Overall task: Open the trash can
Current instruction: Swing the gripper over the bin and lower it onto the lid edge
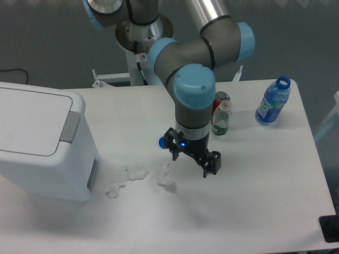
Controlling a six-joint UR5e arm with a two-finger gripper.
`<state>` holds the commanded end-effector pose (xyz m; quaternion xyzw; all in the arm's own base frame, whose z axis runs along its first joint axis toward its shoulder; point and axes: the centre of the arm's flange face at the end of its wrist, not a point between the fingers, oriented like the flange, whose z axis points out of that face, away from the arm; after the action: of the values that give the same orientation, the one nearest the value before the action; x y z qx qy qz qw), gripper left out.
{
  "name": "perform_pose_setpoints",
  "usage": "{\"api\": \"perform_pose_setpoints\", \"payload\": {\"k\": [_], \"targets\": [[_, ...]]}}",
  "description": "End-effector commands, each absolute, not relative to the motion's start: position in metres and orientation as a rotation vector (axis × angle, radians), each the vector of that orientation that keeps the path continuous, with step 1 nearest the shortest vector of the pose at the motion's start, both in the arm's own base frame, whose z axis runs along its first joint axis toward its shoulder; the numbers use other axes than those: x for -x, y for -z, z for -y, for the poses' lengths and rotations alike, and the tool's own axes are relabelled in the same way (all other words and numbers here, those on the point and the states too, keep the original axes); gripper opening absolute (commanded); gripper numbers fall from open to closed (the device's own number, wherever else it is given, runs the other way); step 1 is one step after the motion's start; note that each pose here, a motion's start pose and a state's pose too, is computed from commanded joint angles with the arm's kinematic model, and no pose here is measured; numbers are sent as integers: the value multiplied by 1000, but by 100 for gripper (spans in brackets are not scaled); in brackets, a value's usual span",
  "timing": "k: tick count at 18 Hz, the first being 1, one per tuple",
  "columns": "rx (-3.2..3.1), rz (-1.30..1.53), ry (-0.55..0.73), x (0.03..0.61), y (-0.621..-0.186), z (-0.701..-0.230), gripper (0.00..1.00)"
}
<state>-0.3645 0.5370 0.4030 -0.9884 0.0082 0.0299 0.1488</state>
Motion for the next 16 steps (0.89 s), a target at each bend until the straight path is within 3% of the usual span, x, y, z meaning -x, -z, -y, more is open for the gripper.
{"api": "perform_pose_setpoints", "payload": {"k": [4,8,16], "targets": [[2739,93,-17,327,-443,-543,25],[2691,119,24,285,-466,-558,2],[2594,63,131,243,-497,-561,0]]}}
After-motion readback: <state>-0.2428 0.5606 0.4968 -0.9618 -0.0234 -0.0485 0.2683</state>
